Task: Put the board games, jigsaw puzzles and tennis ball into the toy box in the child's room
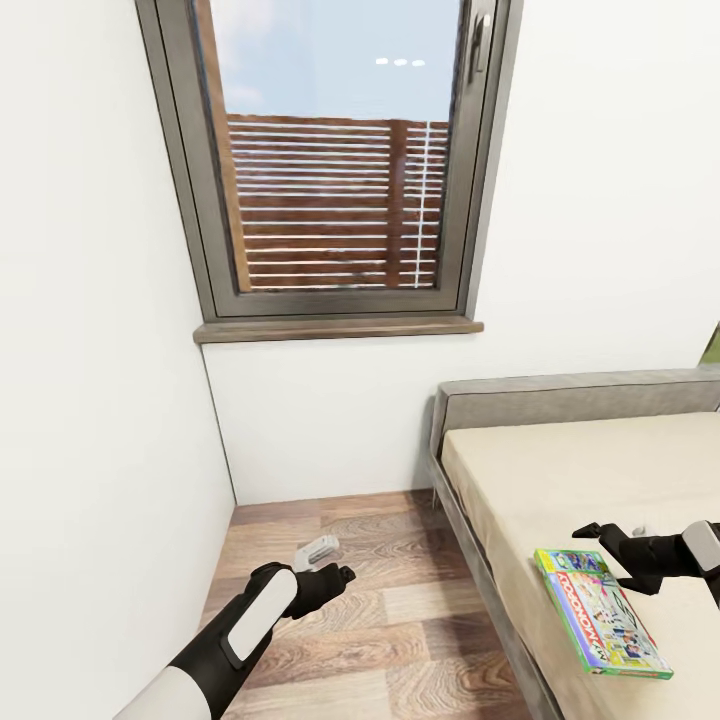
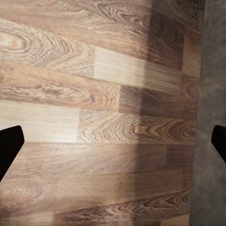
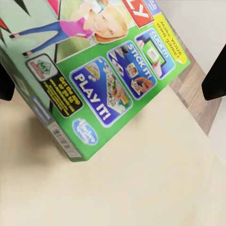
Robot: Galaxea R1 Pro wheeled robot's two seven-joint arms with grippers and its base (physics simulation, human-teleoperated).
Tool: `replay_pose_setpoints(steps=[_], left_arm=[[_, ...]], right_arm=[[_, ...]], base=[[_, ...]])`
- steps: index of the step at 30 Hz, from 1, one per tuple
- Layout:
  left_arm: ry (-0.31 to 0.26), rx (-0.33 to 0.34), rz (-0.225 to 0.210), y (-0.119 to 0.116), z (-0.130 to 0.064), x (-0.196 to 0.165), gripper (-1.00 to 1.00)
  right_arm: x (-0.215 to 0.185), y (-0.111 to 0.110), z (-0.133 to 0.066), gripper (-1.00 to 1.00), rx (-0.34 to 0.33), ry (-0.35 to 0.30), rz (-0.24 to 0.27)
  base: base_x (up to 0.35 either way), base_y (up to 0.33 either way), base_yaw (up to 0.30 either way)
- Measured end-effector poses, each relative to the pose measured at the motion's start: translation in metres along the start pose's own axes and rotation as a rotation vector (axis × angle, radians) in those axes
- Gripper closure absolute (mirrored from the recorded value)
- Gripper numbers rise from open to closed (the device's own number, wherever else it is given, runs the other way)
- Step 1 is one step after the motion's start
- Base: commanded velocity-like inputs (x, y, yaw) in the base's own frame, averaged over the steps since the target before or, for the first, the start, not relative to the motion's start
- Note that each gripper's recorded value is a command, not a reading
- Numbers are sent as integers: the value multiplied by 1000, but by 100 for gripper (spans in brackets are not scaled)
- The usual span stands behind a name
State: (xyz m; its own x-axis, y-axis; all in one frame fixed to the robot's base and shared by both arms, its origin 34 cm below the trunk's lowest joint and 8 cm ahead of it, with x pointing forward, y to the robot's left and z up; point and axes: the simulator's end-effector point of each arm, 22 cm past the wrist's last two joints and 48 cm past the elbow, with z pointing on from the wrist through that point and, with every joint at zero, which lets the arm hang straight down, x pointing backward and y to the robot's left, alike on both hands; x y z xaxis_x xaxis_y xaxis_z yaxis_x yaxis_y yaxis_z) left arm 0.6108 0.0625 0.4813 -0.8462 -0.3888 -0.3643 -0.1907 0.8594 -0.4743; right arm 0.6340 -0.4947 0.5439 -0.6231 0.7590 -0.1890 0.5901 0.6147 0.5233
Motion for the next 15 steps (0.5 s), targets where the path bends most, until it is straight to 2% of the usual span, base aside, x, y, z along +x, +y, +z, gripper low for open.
replay_pose_setpoints(steps=[10, 15], left_arm=[[0, 0, 0, 0, 0, 0, -100], [0, 0, 0, 0, 0, 0, -100]], right_arm=[[0, 0, 0, -100, 1, 0, 0], [-1, 0, 0, -100, 0, -2, -1]], base=[[0, 0, 14], [0, 0, 161]])
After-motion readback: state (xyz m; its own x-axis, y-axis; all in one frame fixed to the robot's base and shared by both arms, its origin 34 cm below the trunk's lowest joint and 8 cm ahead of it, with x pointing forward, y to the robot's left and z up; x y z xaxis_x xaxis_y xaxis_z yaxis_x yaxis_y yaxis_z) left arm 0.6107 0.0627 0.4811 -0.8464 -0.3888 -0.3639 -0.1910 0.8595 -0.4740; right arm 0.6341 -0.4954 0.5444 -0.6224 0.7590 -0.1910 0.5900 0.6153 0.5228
